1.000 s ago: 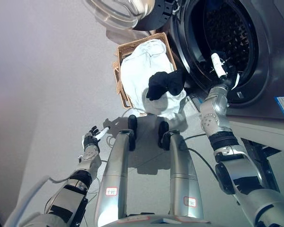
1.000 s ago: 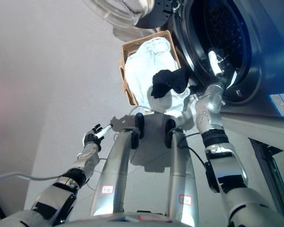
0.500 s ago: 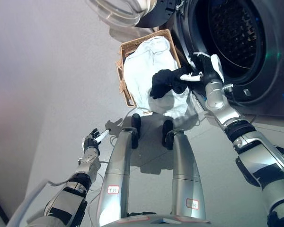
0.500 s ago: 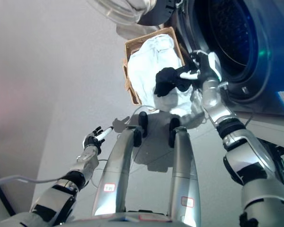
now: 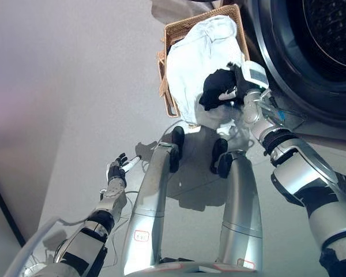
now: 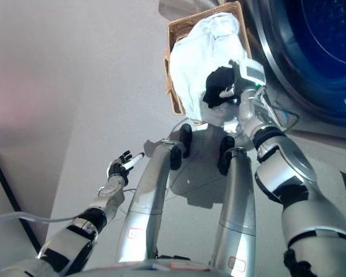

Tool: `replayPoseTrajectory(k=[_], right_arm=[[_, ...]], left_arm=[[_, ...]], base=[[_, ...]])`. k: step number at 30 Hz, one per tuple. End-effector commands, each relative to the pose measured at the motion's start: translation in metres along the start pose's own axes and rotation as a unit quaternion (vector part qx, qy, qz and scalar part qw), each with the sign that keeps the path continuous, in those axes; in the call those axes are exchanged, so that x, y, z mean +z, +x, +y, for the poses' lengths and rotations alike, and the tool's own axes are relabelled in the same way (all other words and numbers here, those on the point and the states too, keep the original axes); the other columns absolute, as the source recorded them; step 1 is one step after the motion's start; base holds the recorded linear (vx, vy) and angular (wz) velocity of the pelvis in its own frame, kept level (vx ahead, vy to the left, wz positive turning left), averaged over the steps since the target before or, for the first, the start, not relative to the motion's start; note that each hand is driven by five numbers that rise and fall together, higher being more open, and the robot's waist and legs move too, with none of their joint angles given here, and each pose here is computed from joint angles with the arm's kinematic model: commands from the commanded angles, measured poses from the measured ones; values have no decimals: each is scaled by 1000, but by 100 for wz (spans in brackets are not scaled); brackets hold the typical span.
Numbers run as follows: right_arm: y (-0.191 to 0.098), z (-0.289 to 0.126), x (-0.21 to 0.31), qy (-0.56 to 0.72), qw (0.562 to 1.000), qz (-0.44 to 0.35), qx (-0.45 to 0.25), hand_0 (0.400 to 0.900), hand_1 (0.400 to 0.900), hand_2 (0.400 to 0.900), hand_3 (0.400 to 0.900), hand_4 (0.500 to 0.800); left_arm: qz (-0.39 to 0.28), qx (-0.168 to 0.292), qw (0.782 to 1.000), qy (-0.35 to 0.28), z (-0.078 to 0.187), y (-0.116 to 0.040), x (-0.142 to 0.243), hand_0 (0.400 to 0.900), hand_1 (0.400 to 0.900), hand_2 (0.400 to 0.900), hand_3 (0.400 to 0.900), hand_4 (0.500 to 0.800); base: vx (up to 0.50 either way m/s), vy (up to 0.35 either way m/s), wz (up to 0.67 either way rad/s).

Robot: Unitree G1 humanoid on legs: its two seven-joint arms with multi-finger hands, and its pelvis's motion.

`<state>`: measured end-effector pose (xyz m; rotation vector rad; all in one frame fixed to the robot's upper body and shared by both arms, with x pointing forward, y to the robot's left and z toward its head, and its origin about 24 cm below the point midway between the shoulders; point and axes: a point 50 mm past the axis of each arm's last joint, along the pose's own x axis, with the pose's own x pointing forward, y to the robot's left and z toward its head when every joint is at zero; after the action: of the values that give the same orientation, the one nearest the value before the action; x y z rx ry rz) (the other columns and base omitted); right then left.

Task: Put the clothes in the basket into the washing machine.

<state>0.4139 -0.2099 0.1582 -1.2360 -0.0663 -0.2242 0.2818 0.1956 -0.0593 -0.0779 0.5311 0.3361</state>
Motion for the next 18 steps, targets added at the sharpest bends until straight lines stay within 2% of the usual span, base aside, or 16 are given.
replayPoseTrajectory(k=[1, 2, 3, 4, 14, 18], right_arm=[[0, -3, -7, -53, 999, 5, -5, 900, 900, 900, 900, 800], [-2, 2, -11, -65, 998, 17, 3, 900, 900, 900, 900, 800], [-2, 3, -12, -67, 997, 22, 6, 735, 735, 735, 735, 701], [-2, 3, -10, -63, 998, 19, 1, 400, 400, 400, 400, 500], [-3, -3, 2, 21, 999, -11, -40, 400, 400, 400, 400, 500], [-2, -25, 11, 182, 978, -22, -98, 400, 400, 400, 400, 500]], left_arm=[[2, 39, 999, -4, 21, -1, -8, 900, 900, 900, 900, 800], [3, 39, 999, -3, 20, -1, -8, 900, 900, 900, 900, 800], [4, 41, 999, -4, 20, -1, -8, 900, 900, 900, 900, 800], [2, 42, 999, -5, 20, 0, -7, 900, 900, 900, 900, 800], [-12, 50, 999, -5, 20, 1, 1, 900, 900, 900, 900, 800], [2, 68, 998, -14, 27, 1, -4, 900, 900, 900, 900, 800]], base=[[-30, 13, 7], [-18, 1, 4], [0, 0, 0], [0, 0, 0], [-14, 2, -2], [-4, 9, -10]])
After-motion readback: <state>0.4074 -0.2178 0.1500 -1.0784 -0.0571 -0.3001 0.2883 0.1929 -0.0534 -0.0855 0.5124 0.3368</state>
